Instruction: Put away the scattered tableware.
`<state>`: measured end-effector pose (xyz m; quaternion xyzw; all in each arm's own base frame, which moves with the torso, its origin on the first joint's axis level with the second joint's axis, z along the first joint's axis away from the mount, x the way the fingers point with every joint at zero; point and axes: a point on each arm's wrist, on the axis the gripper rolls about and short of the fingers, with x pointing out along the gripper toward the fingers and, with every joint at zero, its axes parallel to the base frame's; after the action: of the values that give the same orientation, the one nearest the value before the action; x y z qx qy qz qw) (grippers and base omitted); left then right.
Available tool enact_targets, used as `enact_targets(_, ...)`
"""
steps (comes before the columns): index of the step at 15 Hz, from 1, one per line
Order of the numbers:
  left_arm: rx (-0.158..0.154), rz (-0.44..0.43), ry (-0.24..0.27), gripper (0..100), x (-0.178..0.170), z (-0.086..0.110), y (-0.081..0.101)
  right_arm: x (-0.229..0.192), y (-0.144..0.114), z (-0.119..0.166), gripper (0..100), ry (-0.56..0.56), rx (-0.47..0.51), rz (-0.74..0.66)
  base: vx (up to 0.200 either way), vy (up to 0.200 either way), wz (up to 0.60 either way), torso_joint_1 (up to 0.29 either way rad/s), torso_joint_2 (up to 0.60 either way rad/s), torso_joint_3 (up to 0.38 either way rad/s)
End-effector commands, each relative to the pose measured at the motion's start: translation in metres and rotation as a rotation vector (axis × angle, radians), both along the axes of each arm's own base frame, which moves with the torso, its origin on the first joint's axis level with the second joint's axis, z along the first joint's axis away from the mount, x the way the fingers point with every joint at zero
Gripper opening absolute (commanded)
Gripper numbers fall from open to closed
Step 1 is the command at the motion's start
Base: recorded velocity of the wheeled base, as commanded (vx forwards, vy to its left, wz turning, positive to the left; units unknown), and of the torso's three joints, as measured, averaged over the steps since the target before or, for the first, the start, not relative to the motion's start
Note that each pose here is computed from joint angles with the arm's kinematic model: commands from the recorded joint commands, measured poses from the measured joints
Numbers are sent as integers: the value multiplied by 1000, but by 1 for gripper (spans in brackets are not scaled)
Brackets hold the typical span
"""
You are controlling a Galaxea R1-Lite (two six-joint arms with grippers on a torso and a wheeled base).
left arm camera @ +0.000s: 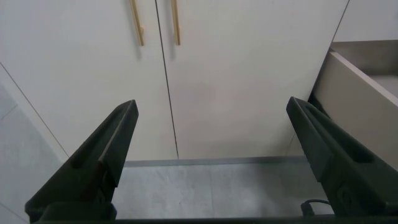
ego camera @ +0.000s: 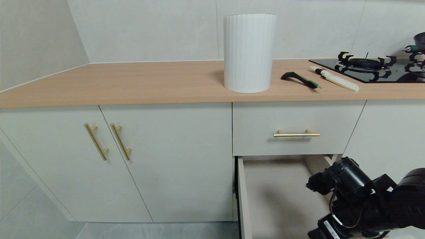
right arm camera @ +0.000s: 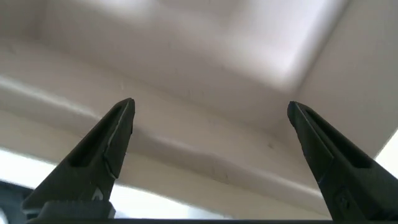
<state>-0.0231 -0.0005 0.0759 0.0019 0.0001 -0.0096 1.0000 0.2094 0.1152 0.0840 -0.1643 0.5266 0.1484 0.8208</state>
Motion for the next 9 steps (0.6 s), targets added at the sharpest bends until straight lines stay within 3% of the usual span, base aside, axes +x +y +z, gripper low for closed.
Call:
enact_targets(1, 1, 1, 1, 100, 0, 0, 0, -9, 1, 10, 100, -1, -10, 43, 0, 0, 0, 0, 0, 0)
enact_targets(4, -1, 1, 1, 100, 0, 0, 0, -25, 1, 12, 100, 71, -73, 136, 0, 0, 0, 0, 0, 0)
enact_targets(6, 1, 1, 0, 100, 0, 0, 0, -20, 4, 15, 100, 50, -62, 124, 0, 0, 0, 0, 0, 0)
enact_targets(9, 1, 1, 0, 100, 0, 0, 0, -6, 11, 36, 100, -64, 89, -36, 0, 0, 0, 0, 0, 0)
